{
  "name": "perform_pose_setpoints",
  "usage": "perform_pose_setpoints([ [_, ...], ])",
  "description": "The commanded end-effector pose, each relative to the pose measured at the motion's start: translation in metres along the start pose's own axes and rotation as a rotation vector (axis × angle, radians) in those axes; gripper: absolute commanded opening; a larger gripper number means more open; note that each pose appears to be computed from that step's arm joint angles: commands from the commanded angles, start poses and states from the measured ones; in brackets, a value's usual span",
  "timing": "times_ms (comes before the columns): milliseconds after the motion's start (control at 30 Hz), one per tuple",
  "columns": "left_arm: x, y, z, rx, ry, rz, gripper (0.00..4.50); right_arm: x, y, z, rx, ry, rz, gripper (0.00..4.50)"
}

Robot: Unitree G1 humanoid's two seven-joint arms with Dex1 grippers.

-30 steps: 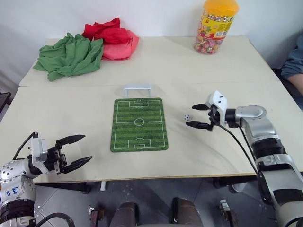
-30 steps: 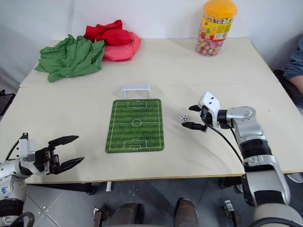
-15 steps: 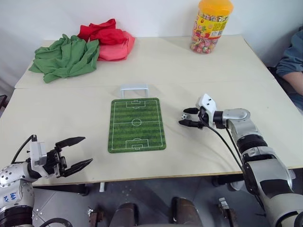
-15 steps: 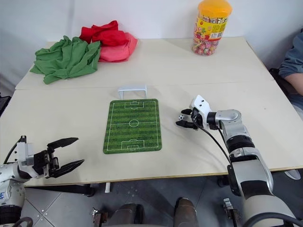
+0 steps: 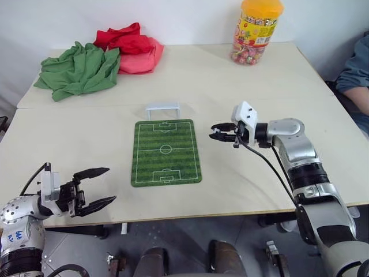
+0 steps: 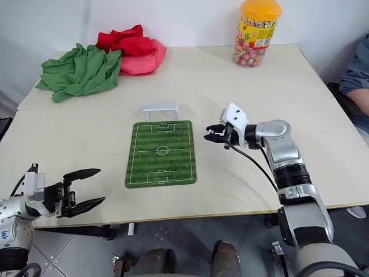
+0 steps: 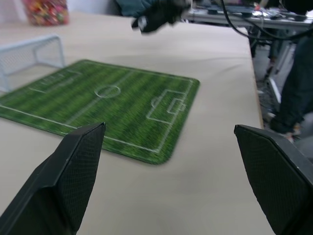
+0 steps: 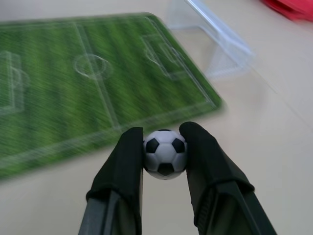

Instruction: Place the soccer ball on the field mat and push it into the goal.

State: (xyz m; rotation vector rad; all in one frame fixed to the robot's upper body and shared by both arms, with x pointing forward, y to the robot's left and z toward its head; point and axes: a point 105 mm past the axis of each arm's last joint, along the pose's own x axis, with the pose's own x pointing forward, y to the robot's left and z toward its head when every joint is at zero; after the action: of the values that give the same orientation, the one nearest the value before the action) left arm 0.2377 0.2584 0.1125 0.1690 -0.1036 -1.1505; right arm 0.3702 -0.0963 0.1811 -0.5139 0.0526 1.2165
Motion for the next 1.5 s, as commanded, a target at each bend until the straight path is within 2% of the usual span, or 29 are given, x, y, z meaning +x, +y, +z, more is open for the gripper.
perform_pose_setpoints([
  [33, -0.005, -0.003, -0.001, 0.021, 0.040, -0.054, 4.50, 0.018, 0.043, 0.029, -0.009, -0.020, 0.181, 0.86],
  [133, -0.008, -0.003, -0.005, 0.018, 0.062, -0.048, 4.50, 0.033, 0.067, 0.037, -0.017, -0.020, 0.246, 0.86],
  [233, -0.018, -0.008, -0.013, 0.007, 0.091, -0.032, 4.50, 0.060, 0.093, 0.028, -0.055, 0.026, 0.319, 0.86],
  [367, -0.021, -0.008, -0.016, 0.018, 0.098, 0.002, 4.50, 0.080, 0.105, 0.026, -0.062, 0.042, 0.357, 0.86],
  [567, -0.024, -0.010, -0.014, 0.031, 0.085, 0.036, 4.50, 0.107, 0.106, 0.024, -0.083, 0.052, 0.378, 0.86],
  [1067, -0.029, -0.013, -0.011, 0.045, 0.063, 0.083, 4.50, 0.112, 0.103, 0.007, -0.108, 0.092, 0.437, 0.86],
  [1367, -0.026, -0.007, -0.008, 0.056, 0.051, 0.098, 4.50, 0.111, 0.104, 0.024, -0.129, 0.027, 0.445, 3.82],
  [1500, -0.022, -0.004, -0.007, 0.060, 0.042, 0.098, 4.50, 0.101, 0.096, 0.044, -0.156, -0.020, 0.432, 3.82],
])
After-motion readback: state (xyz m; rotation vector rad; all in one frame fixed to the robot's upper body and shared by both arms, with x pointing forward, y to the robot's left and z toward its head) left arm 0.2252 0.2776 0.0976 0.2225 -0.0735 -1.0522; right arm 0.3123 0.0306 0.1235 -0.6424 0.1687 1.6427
